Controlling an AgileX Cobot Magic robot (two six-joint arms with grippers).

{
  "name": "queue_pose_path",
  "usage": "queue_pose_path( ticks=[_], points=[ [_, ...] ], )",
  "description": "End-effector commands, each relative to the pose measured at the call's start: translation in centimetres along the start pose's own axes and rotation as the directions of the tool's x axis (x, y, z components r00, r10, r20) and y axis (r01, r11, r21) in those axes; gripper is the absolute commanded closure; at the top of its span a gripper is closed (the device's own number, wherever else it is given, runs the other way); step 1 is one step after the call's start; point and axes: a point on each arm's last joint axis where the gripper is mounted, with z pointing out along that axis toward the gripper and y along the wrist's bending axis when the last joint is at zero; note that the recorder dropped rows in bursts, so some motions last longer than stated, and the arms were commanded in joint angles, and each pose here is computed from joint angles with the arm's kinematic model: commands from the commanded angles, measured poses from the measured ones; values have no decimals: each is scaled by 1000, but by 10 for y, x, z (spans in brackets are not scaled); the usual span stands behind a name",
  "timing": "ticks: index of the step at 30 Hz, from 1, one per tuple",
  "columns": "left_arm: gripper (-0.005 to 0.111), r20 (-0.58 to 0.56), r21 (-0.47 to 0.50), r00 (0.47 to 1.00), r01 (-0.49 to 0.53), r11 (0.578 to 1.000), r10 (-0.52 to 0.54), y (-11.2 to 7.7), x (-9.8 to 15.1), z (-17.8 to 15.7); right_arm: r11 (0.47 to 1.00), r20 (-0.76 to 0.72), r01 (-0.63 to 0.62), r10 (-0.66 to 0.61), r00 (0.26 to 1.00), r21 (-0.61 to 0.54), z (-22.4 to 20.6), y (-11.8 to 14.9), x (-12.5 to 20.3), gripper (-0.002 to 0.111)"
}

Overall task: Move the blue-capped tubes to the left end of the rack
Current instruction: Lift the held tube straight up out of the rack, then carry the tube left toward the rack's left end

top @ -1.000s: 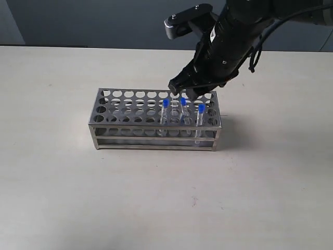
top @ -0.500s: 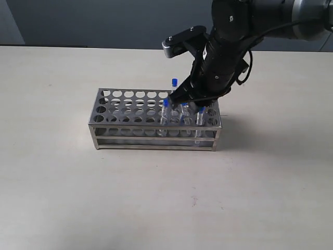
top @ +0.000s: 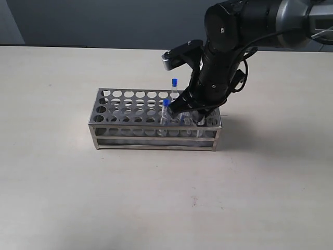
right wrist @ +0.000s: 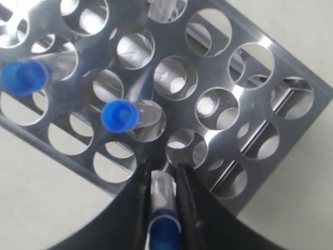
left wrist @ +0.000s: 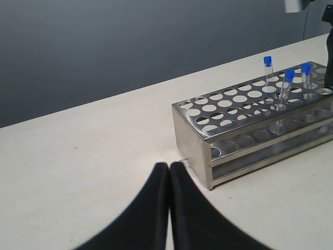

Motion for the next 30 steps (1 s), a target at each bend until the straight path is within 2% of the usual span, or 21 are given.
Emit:
queue_pose_path(
  ticks=[1,9,15,18,22,25,30],
  points=[
    [106,18,12,1000,11,1000,-11,-1,-3,-1,999,40,19,-21,999,35,-25,-4,2,108],
    [106,18,12,1000,11,1000,-11,-1,-3,-1,999,248,9,-20,969,43,-108,-3,13,108],
    [106,18,12,1000,11,1000,-11,-1,-3,-1,978,348,197,-210,914,73,-136,29,-27,108],
    [106,18,12,1000,11,1000,-11,-1,-3,-1,938,330,337,-343,879,77,-118,52,-67,108],
    [106,18,12,1000,11,1000,-11,-1,-3,-1,903,276,425,-424,862,60,-86,69,-100,108],
    [106,18,12,1000,11,1000,-11,-1,-3,-1,900,267,434,-428,863,39,-70,77,-119,108],
    [106,18,12,1000,11,1000,-11,-1,-3,-1,898,351,438,-401,846,-32,-63,88,-137,108]
  ],
)
